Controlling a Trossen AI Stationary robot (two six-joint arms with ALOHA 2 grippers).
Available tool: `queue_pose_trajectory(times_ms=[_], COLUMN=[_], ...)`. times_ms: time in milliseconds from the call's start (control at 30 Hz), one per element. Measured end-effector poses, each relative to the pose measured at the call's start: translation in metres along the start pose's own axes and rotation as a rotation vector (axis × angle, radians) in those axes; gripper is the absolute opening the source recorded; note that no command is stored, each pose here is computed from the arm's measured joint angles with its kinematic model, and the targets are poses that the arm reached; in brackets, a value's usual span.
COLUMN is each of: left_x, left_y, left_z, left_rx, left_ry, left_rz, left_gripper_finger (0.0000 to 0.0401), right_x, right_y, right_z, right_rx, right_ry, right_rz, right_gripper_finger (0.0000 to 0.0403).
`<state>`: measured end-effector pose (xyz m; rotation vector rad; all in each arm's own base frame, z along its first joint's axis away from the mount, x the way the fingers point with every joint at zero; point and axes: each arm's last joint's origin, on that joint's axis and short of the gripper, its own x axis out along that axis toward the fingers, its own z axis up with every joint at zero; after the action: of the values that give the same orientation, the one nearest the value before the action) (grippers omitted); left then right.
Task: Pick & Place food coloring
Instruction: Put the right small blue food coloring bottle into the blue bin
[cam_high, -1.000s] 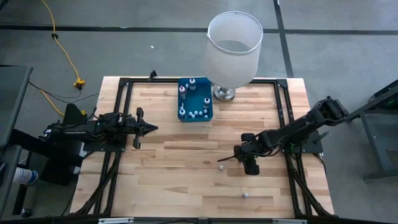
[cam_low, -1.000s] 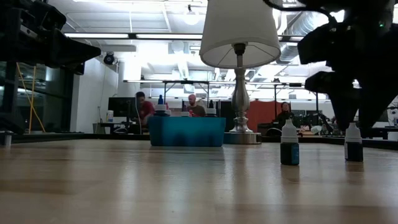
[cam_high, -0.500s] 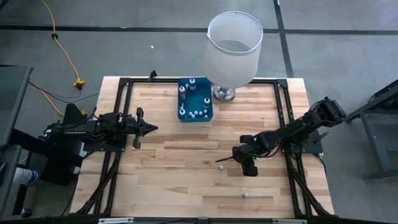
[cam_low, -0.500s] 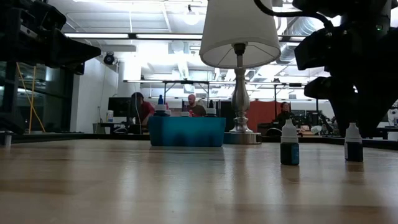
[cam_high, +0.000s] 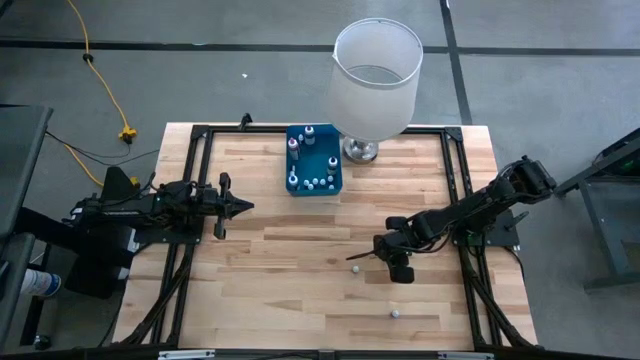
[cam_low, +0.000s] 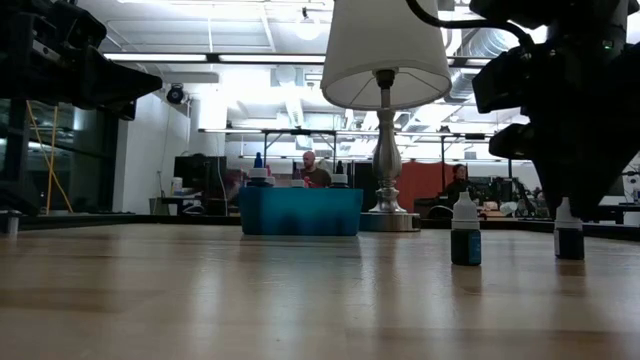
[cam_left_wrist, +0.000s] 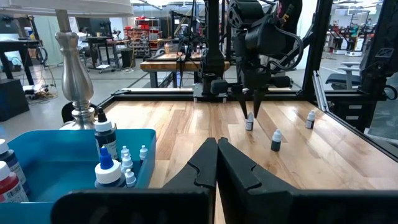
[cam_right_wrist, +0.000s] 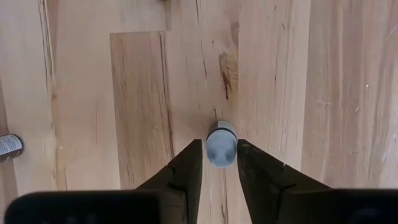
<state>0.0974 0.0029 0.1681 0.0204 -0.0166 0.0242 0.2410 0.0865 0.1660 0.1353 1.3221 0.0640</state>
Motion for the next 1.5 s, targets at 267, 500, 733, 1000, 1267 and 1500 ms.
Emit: queue_pose_trajectory(times_ms=[267,500,733,1000,1267,1500], left_x=[0.000,0.000,0.000,0.000,0.000,0.000], left_y=[0.000,0.000,0.000,0.000,0.000,0.000], left_z=[0.000,0.000,0.000,0.000,0.000,0.000], left_rx=[0.000,0.000,0.000,0.000,0.000,0.000], left_ry=[0.000,0.000,0.000,0.000,0.000,0.000], left_rz=[0.000,0.000,0.000,0.000,0.000,0.000], left_gripper_finger=[0.0000,0.0000,0.0000,0.0000,0.0000,0.0000], right_x=[0.000,0.000,-0.005,-0.028,-0.066,-0.077], right_y=[0.000,0.000,0.003,0.010,0.009,-0.001], right_z=[0.000,0.000,0.005,0.028,0.061,0.111], right_rx=[0.000,0.000,0.018,0.025,0.069,0.082], right_ry=[0.000,-0.001,-0.013,-0.077,-0.159,-0.157], right_rz=[0.001,0.002,0.028,0.057,0.042,0.007], right_gripper_finger=[0.0064,0.0055,0.0053,0.0054,0.0054,0.0054])
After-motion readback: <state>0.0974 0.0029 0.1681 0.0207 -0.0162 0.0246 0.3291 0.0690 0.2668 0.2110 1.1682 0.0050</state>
